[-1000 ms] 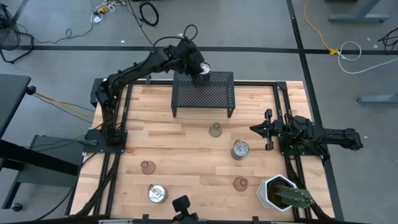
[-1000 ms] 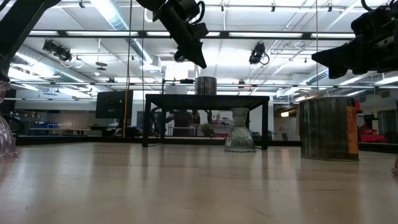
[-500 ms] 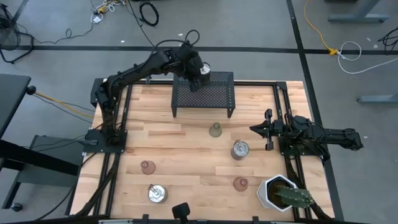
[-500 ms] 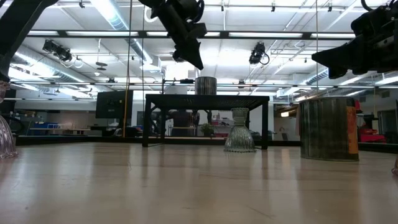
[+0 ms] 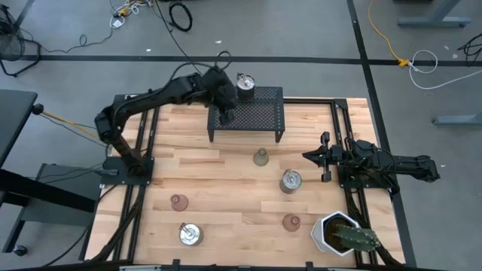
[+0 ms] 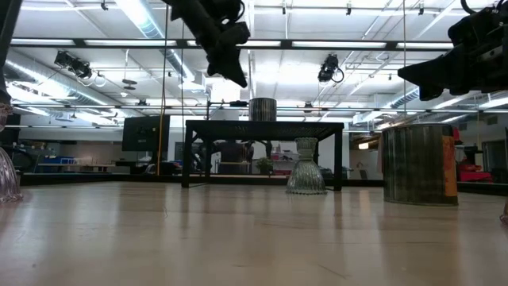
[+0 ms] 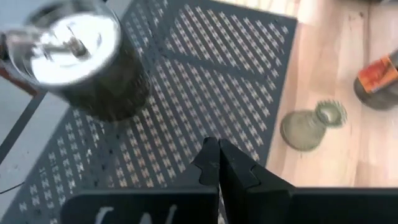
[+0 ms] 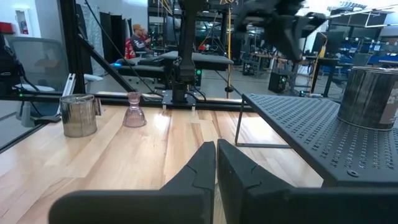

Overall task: Pick & Place candle stick holders
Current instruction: Put the bottom silver scented candle on the shelf

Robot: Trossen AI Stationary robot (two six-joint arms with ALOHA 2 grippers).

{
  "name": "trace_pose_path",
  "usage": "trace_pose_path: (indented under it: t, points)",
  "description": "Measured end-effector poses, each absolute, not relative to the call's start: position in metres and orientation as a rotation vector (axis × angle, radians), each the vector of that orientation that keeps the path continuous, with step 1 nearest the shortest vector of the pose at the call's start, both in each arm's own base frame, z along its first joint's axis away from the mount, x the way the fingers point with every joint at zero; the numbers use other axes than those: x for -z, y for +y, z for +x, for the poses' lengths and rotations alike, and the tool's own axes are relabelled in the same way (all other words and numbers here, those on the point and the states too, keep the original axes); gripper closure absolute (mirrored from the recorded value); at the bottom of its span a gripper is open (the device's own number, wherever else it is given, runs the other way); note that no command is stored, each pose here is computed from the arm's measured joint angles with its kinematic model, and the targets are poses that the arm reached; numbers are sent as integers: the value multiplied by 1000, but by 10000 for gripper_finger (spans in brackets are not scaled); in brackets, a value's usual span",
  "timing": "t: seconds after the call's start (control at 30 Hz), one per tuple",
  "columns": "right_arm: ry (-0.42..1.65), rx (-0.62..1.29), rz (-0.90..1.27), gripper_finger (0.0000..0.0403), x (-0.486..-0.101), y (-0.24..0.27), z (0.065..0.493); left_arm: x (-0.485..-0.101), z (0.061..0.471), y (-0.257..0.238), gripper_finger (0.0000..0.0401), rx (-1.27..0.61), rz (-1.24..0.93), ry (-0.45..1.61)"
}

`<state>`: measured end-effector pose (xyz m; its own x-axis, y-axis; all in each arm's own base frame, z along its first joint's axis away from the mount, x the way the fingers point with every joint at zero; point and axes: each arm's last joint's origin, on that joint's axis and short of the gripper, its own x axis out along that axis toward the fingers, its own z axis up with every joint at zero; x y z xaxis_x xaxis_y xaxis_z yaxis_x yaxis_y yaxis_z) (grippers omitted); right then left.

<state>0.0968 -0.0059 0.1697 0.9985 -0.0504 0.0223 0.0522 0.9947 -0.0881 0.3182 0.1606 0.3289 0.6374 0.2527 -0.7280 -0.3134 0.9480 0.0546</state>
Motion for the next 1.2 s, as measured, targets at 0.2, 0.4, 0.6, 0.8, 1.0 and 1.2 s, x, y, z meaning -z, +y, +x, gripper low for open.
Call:
trace_pose_path:
  t: [0.2, 0.4, 0.6, 0.8, 1.0, 1.2]
  points:
    - [-21, 51, -89, 382, -170, -6, 97, -316, 294, 139, 401, -284, -54, 816]
    - [-20, 51, -88, 382, -170, -6, 97, -309, 274, 120, 401, -247, -50, 831]
    - [-20, 51, -88, 382, -170, -6, 97, -306, 258, 102, 401, -217, -37, 829]
    - [-20, 51, -89, 382, -170, -6, 97, -301, 246, 88, 401, -180, -22, 829]
    - [-20, 51, -89, 382, -170, -6, 97, -293, 239, 73, 401, -102, -22, 825]
    - [-21, 51, -89, 382, -170, -6, 97, -296, 239, 55, 401, -9, 0, 806]
